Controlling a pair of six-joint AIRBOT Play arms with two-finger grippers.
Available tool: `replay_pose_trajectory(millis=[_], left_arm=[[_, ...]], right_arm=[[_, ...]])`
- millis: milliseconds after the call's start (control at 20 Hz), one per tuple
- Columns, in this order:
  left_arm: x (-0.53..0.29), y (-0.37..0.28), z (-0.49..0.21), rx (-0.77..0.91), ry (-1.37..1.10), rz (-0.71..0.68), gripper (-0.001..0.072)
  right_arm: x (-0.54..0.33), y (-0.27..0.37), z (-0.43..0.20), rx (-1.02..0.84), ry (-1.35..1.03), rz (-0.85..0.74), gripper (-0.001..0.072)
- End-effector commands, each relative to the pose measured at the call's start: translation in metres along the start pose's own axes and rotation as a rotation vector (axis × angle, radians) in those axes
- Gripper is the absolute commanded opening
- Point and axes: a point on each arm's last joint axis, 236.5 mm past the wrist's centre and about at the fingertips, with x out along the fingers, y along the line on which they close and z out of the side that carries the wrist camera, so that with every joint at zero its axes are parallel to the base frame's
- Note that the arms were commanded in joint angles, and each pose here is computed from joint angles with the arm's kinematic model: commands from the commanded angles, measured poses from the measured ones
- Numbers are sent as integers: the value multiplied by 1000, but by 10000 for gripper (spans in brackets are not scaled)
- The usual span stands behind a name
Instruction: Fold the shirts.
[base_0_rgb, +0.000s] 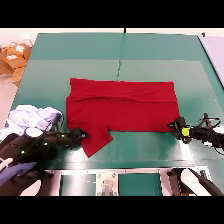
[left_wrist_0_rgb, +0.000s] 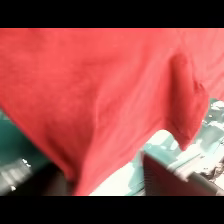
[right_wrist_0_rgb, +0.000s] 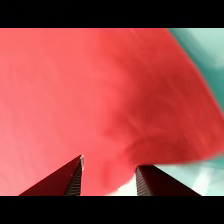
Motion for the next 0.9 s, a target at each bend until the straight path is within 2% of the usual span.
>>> replay_pose_trajectory(millis=[0,50,100,300,450,550,700,850], left_arm=[[6,-15,19,51,-64,-38,95],[3,-26,24,103,-73,-52,30],[-1,-37,30,144,-77,-58,23],[-23,-42,16,300,82,90,23],[-40,-41,-6,338,149,123,22],[-57,-31,-14,359,145,192,22],[-78,-27,-12,391,90,253,22],[-86,-53,7,439,15,221,22]], right_arm=[[8,4,11,-12,-10,20,365],[5,9,15,-40,-21,27,232],[1,16,18,-83,-21,37,22],[-23,21,22,-236,37,-38,11],[-36,-1,23,-244,62,-165,10],[-42,-12,21,-233,67,-217,10],[-56,-5,15,-247,56,-212,11],[-80,22,22,-294,-6,-173,10]])
